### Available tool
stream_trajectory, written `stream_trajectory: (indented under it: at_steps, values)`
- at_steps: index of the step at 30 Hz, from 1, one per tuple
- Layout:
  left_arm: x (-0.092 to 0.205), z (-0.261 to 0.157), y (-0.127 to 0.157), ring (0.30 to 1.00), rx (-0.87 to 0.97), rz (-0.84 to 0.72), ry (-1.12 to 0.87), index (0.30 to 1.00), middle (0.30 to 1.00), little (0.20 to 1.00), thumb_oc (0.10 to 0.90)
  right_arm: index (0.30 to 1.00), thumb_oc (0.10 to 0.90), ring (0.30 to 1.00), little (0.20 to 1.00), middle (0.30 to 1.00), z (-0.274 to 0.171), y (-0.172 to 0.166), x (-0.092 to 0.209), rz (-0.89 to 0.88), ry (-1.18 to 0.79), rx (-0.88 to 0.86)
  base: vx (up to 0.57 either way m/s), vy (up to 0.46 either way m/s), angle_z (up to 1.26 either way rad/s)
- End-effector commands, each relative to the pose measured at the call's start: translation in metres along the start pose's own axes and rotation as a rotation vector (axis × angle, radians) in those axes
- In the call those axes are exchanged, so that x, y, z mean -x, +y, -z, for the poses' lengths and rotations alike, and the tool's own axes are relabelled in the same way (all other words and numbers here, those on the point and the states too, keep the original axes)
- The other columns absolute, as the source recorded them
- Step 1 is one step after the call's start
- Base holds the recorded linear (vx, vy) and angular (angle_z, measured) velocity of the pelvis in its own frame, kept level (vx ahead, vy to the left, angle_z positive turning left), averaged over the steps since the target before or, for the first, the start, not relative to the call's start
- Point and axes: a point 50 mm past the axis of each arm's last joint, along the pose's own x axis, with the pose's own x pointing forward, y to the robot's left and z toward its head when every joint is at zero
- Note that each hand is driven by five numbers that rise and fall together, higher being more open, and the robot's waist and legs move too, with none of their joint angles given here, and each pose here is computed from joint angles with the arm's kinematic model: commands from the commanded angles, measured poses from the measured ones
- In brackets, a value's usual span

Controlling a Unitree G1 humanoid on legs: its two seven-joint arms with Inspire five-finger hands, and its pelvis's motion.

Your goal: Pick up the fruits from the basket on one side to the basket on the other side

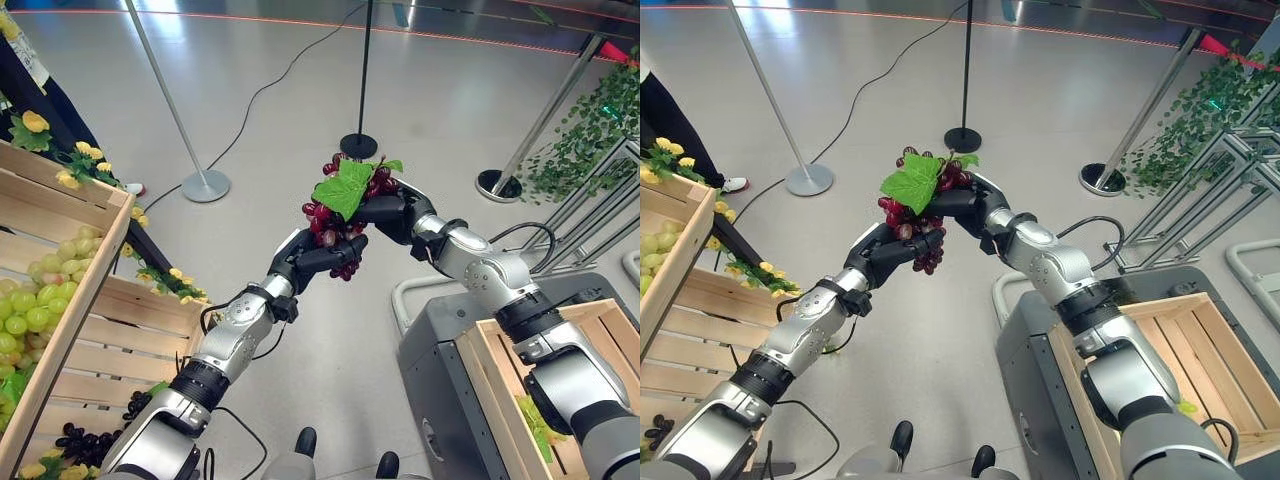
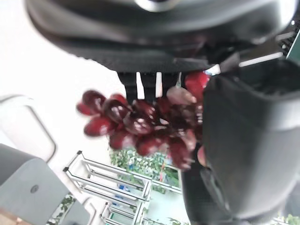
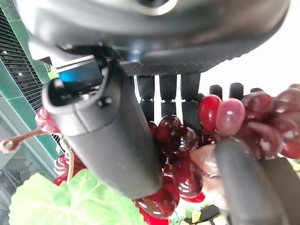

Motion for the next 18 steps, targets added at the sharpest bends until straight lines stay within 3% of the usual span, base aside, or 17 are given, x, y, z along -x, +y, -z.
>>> stream_trajectory:
  at_steps: [1,9,10,18]
  values:
    - [-0.0188,-0.0531,-0.0229,0.300,0.031,0.066,-0.351,0.300,0.300,0.300,0.400,0.300,0.400,0.300,0.300,0.300,-0.0319,0.0325,-0.0145,-0.144,-0.121,-0.036,0.00,0.000,0.00]
    - [-0.0189,-0.0499,-0.0223,0.300,0.037,0.057,-0.347,0.300,0.300,0.300,0.400,0.300,0.400,0.300,0.300,0.300,-0.0300,0.0335,-0.0151,-0.166,-0.106,-0.033,0.00,0.000,0.00]
    - [-0.0188,-0.0492,-0.0222,0.300,0.038,0.057,-0.346,0.300,0.300,0.300,0.400,0.900,0.800,0.900,0.900,0.900,-0.0298,0.0334,-0.0151,-0.166,-0.102,-0.029,0.00,0.000,0.00]
    - [-0.0179,-0.0483,-0.0188,0.300,0.042,0.028,-0.340,0.300,0.300,0.300,0.400,0.900,0.800,0.900,0.900,0.900,-0.0323,0.0271,-0.0138,-0.131,-0.095,0.067,0.00,0.000,0.00]
